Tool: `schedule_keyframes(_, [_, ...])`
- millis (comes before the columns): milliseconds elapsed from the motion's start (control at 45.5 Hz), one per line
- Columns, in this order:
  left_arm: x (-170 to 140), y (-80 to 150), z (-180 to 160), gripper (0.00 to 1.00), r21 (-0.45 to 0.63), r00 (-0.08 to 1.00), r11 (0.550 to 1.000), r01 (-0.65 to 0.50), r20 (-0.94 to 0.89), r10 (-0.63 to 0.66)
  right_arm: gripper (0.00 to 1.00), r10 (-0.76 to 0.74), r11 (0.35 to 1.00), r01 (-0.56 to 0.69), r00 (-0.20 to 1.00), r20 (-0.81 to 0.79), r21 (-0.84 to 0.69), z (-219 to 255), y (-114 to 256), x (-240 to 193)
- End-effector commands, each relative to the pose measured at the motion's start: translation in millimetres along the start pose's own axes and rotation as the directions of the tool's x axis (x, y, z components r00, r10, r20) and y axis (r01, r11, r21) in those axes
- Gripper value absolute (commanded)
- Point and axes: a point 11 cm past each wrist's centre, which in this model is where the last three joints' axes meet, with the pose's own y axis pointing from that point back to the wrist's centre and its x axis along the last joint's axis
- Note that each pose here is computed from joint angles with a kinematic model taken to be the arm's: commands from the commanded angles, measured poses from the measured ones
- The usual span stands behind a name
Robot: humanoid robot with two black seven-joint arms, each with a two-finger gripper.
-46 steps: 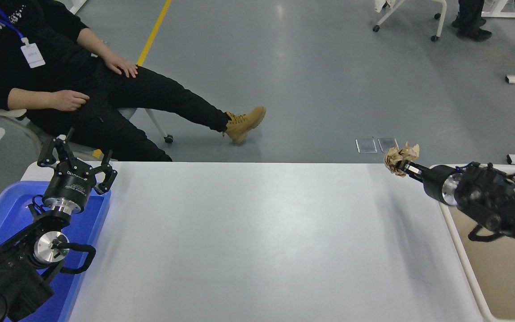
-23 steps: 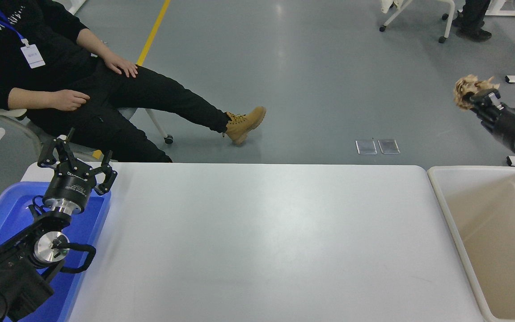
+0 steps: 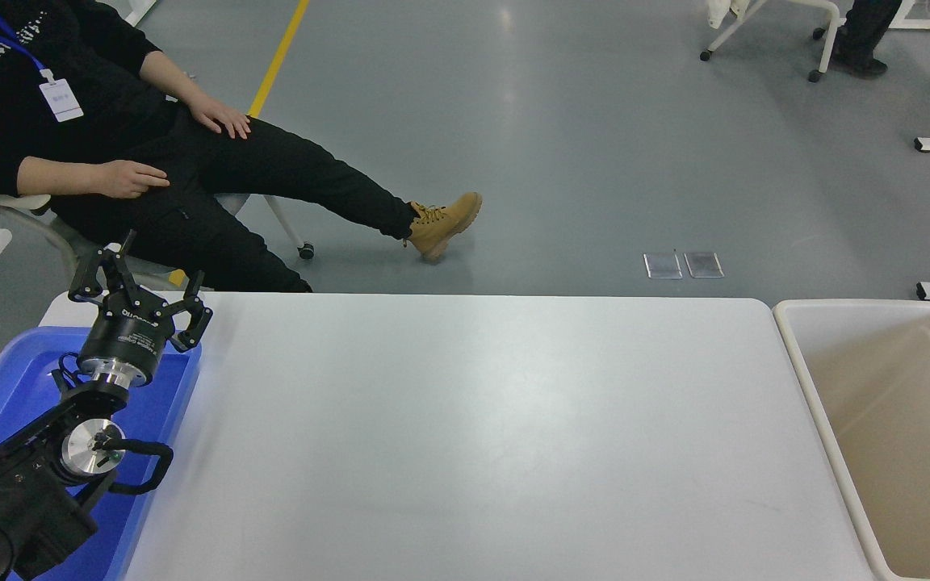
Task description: Clean the table surface
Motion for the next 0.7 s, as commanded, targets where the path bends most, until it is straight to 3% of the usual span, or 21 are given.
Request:
schedule_keyframes(0, [0.0,0.0,0.0,1.0,0.0,1.0,1.0,0.0,0.0,0.0,0.0,-0.157,0.98,0.121,0.96,-0.233,-0.159,63.6,12.4,-55.9])
schedule_keyframes(110, [-0.1,0.0,0.0,1.0,0.0,1.0,1.0,0.001,-0.001,-0.001,0.0,-0.302,0.946,0.226,0.872,-0.385,-0.232,91.9,23.8,-103.2])
schedule_keyframes(242, [0.0,0.0,0.0,1.0,0.0,1.0,1.0,0.0,0.0,0.0,0.0,-0.361,0.928,0.261,0.811,-0.46,-0.267,108.8,32.4,-124.6])
schedule_keyframes(681, [0.0,0.0,0.0,1.0,0.0,1.0,1.0,0.0,0.0,0.0,0.0,-0.397,0.913,0.279,0.778,-0.486,-0.299,125.0,40.7,-135.8])
